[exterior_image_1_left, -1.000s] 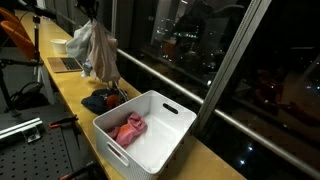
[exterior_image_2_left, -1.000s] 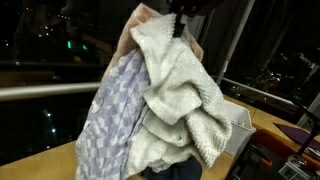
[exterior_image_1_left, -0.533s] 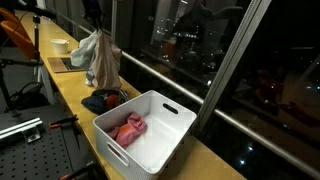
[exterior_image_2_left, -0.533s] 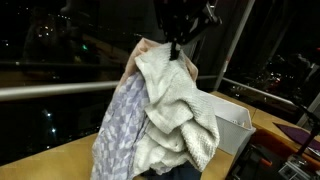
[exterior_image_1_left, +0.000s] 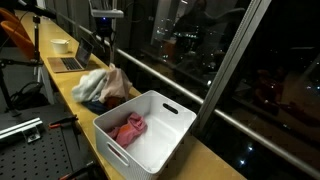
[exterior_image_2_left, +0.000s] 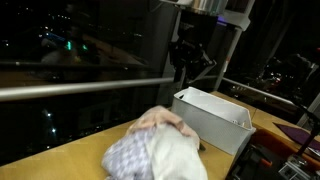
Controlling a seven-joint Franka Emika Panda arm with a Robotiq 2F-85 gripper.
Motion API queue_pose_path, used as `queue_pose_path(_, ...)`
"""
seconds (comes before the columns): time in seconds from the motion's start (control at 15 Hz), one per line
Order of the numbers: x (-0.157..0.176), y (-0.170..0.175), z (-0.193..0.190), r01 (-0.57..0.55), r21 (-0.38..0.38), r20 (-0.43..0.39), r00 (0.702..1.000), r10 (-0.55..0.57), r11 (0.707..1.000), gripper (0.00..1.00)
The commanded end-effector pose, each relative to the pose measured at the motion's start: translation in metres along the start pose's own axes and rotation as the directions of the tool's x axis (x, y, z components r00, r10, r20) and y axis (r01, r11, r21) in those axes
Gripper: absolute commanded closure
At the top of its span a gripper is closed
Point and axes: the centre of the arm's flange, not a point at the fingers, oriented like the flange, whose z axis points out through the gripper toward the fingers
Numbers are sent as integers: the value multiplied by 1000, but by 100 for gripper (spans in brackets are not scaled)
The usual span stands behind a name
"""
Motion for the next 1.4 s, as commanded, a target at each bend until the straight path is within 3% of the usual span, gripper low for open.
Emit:
queue_pose_path(0.0,-31,-7,4,-33,-6,-32,999,33,999,33)
queue_pose_path(0.33,-102,-4,-3,-60,-57,-22,998,59,997,0)
queue_pose_path(0.67,-221,-7,2,12,-105,11,1000,-11,994,0)
queue_pose_path(1.0,-335,-12,56,43,-130,-43,998,-49,991,0)
queue_pose_path(1.33,-393,-31,116,135,-179,-41,989,-144,975,0)
